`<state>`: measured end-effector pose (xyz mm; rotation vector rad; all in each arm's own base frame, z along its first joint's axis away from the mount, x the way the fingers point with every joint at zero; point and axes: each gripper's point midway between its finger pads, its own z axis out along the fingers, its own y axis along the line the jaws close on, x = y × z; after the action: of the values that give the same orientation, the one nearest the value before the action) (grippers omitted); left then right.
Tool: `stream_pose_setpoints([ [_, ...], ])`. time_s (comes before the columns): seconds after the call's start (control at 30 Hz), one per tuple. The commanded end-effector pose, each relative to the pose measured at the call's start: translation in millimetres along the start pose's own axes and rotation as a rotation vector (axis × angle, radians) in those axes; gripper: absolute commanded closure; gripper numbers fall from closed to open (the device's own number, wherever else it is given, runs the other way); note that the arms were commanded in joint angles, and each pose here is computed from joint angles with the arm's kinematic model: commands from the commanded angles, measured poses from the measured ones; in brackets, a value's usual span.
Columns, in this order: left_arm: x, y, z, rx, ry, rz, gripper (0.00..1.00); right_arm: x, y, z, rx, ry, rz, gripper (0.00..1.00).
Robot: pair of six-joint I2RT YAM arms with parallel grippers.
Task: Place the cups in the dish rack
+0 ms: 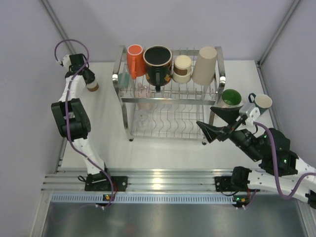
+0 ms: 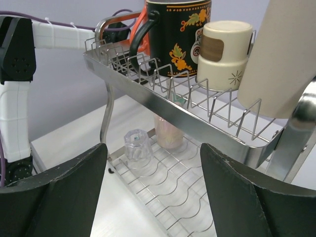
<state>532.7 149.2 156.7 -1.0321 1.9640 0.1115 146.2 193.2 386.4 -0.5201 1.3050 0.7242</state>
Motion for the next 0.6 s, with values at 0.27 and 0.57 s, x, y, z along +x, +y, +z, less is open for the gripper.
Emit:
stream_pose_setpoints([
  [0.27,4.5,26.5,29.5,-0.076,0.017,-0.059,0.41,-14.7,-11.3,2.8,0.069,-0.065,0.009,0.24],
  [0.57,30.2,20.6,52.3,-0.027,0.081,-0.072,0.63,-12.6,-9.6,6.9,0.068,-0.051,0.005,0.24],
])
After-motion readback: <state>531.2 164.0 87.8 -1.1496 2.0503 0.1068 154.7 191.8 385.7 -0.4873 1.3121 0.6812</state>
